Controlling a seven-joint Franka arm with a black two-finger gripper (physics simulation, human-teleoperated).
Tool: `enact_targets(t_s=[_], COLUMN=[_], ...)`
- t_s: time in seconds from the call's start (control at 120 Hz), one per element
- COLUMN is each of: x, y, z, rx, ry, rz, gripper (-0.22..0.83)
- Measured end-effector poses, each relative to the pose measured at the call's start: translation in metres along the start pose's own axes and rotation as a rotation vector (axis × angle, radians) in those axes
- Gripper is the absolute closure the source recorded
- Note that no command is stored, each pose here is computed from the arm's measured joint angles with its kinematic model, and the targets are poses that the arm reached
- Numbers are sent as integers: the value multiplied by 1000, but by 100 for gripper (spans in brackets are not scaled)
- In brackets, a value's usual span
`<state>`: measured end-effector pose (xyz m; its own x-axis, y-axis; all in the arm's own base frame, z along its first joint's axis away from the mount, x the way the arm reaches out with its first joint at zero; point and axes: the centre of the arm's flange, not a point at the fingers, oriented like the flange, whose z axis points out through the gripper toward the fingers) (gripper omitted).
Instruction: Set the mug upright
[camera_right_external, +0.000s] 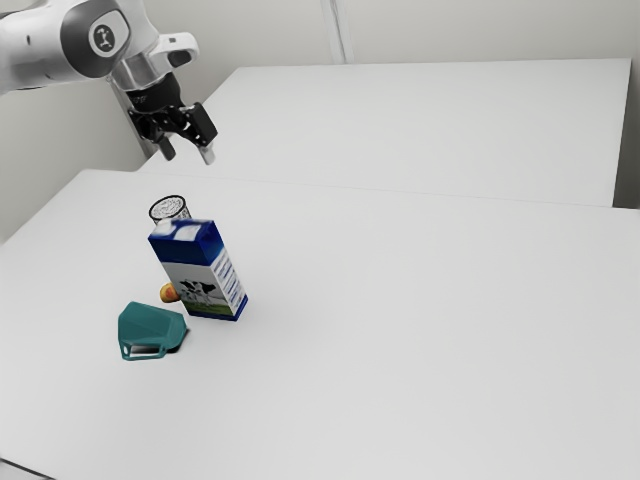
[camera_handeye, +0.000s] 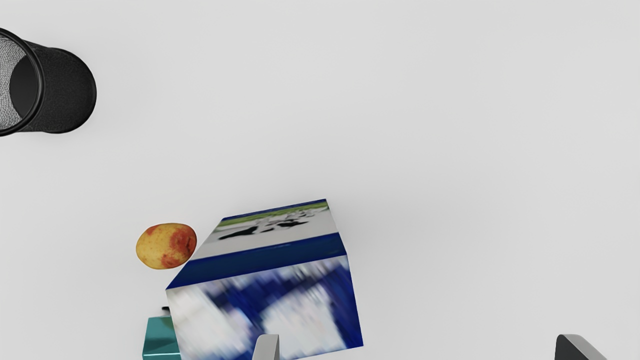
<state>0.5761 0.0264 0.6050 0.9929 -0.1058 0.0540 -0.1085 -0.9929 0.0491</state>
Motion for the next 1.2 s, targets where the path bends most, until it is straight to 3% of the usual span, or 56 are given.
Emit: enact_targets(t_s=[0.258,0.417,0.608,0.767,1.025,1.2], x=[-4,-41,-89,-111,-145,-151], y=[-10,-7,-95,-139,-230,-258], z=[-1,-9,12,28,111,163], rx=[0,-126,-347,-434,-597,-700], ry=[0,7,-13,-44,-118,-116], rz=[-13,-47,-229,-277,-372,-352], gripper=[0,0,0,0,0,0])
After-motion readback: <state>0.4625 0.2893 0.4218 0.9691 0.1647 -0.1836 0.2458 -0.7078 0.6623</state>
